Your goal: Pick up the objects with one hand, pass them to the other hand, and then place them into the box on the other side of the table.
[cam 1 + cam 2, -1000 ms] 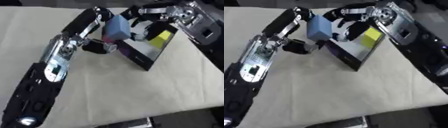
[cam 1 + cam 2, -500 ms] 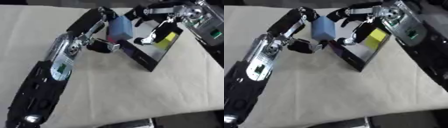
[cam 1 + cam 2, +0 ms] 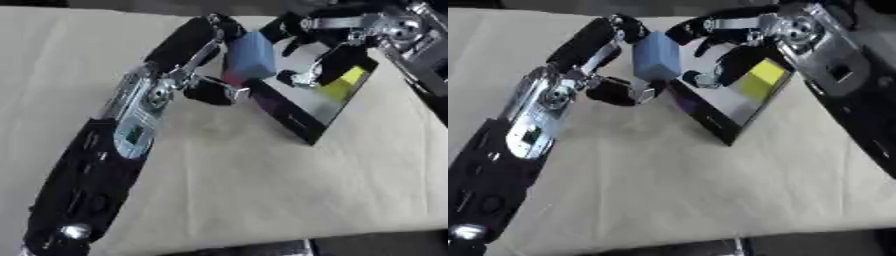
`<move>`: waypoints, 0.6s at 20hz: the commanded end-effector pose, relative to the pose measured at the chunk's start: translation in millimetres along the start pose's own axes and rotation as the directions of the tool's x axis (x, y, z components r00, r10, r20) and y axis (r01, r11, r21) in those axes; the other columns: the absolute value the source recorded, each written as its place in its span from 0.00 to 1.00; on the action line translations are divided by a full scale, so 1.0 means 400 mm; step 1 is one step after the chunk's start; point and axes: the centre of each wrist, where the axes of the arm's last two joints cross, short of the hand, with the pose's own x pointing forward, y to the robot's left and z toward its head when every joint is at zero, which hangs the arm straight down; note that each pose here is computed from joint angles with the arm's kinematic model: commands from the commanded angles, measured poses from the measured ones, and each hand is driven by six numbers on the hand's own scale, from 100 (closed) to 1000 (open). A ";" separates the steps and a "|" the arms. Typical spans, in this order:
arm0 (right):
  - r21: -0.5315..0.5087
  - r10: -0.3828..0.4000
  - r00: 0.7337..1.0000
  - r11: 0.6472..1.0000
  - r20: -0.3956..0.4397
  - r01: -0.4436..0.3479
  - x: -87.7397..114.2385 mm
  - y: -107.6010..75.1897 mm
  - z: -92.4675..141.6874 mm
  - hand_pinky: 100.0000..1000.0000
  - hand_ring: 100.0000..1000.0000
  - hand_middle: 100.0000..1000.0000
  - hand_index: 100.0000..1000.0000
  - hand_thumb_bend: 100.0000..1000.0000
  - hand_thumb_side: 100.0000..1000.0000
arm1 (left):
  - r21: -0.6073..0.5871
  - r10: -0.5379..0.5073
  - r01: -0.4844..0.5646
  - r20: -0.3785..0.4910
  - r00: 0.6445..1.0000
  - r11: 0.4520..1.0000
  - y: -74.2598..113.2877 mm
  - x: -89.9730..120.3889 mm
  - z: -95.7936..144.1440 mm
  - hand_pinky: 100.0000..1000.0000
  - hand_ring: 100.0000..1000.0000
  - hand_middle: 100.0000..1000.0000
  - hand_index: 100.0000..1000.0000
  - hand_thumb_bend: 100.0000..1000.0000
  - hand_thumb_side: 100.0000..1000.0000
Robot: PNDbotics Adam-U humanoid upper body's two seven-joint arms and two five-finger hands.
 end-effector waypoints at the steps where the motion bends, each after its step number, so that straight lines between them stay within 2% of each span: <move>1: -0.049 0.012 1.000 0.999 -0.008 -0.012 0.014 -0.024 0.013 0.84 1.00 0.91 1.00 0.10 0.17 | 0.019 0.014 -0.015 0.032 0.999 1.000 0.016 0.026 -0.017 0.64 0.56 0.43 0.40 0.00 0.24; 12: -0.071 -0.006 1.000 0.997 -0.016 0.005 0.025 -0.017 0.005 0.84 1.00 0.91 1.00 0.06 0.22 | 0.013 0.039 -0.039 0.044 0.998 0.999 0.015 0.040 -0.024 0.64 0.56 0.43 0.40 0.00 0.26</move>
